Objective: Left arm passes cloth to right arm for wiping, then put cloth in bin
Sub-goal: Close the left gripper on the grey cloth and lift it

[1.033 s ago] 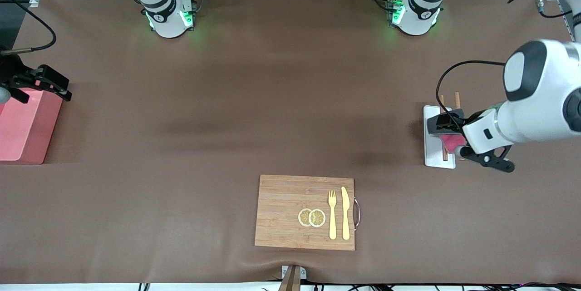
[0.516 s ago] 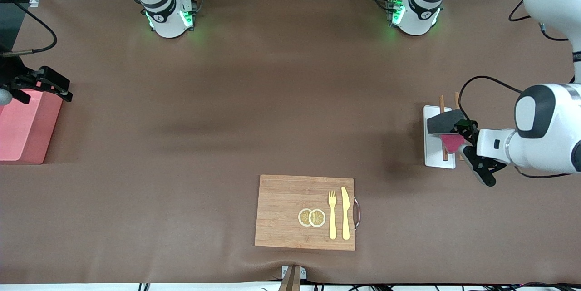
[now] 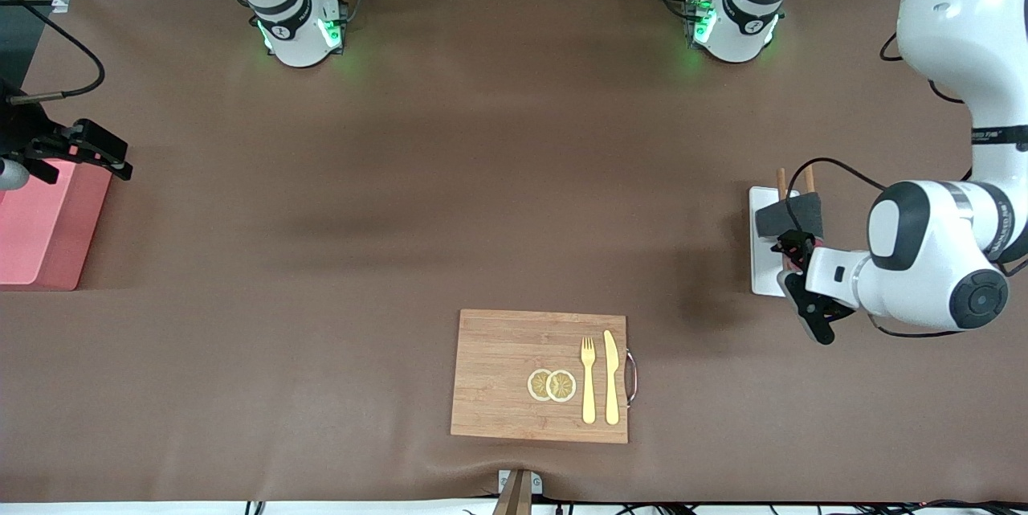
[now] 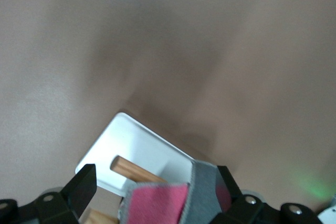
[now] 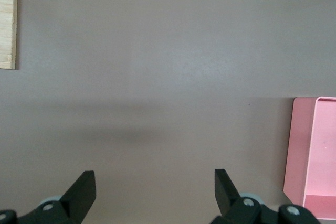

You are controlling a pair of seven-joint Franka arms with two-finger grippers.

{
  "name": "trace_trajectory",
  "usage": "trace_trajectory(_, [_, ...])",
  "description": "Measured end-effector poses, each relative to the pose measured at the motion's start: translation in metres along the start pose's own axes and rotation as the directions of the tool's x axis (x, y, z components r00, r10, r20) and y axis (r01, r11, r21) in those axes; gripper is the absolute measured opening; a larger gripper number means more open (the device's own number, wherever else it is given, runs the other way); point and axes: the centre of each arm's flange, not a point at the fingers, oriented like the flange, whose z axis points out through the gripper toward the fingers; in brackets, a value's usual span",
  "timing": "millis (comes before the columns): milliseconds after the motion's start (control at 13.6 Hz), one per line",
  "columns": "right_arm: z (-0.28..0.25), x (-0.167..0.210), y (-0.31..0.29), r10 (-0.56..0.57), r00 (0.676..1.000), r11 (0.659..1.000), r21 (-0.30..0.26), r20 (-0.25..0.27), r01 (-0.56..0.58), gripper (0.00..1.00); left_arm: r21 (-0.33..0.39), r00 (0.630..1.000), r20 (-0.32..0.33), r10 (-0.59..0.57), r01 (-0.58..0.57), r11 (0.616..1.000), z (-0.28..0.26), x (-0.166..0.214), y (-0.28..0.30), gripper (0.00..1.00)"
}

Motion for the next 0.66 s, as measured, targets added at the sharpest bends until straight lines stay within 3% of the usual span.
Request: trace_trajectory(664, [0.0045,0.0018,0.0013,0.002,1.0,1.0,0.001,0.008,-0.002,1.0,0.026,0.995,0.045,-0.088,0.087,0.996,0.0093,0.0024,-0.0026,1.0])
